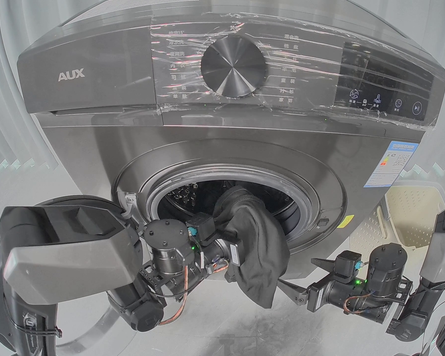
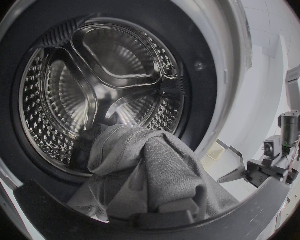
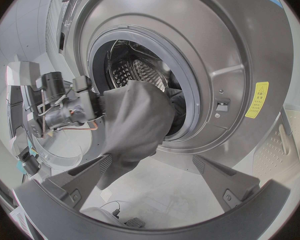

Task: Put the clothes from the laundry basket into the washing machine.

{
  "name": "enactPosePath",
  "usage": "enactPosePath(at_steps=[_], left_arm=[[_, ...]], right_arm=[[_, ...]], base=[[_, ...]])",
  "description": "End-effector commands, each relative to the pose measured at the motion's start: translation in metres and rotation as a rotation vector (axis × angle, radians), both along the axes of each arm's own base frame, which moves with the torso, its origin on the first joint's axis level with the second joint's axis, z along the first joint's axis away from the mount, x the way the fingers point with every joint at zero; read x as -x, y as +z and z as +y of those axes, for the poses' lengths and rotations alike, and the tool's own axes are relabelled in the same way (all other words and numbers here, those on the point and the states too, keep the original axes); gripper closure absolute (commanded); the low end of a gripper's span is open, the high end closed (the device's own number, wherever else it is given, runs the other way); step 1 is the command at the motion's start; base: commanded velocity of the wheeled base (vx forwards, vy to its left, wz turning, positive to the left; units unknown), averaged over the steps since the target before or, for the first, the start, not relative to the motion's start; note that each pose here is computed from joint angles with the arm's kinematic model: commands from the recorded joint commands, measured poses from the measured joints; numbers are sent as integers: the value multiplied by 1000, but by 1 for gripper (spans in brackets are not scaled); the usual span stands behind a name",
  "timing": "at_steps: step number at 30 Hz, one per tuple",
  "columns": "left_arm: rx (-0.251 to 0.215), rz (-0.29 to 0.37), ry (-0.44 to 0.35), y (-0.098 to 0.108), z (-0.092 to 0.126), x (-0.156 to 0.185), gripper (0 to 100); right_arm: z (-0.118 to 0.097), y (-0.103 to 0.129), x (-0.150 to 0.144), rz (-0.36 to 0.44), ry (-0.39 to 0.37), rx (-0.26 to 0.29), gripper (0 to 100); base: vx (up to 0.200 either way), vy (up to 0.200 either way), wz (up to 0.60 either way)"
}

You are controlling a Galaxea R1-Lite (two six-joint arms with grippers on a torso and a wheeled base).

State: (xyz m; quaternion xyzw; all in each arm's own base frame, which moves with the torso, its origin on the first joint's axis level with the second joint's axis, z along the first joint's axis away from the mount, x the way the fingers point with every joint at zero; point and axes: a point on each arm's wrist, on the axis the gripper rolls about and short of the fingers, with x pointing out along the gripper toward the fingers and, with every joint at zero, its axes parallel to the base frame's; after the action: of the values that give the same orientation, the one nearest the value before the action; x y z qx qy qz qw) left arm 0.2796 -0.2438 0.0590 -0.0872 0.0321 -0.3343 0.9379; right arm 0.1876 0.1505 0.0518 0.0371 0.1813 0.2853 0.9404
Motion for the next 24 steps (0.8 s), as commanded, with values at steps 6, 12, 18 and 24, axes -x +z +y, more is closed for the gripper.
enactPosePath(at_steps=[6, 12, 18, 24], left_arm=[[48, -58, 93, -30, -10, -69, 100], [44, -62, 131, -40, -11, -97, 100], [29, -51, 147, -35, -16, -116, 100], [34, -63, 156, -22, -25, -137, 100]], right_arm=[[2, 0, 6, 4, 22, 3, 0], [3, -1, 6, 8, 23, 8, 0], [4, -2, 7, 9, 25, 11, 0], [6, -2, 9, 10, 36, 15, 0]], base=[[0, 0, 0], [0, 0, 0], [0, 0, 0], [0, 0, 0]])
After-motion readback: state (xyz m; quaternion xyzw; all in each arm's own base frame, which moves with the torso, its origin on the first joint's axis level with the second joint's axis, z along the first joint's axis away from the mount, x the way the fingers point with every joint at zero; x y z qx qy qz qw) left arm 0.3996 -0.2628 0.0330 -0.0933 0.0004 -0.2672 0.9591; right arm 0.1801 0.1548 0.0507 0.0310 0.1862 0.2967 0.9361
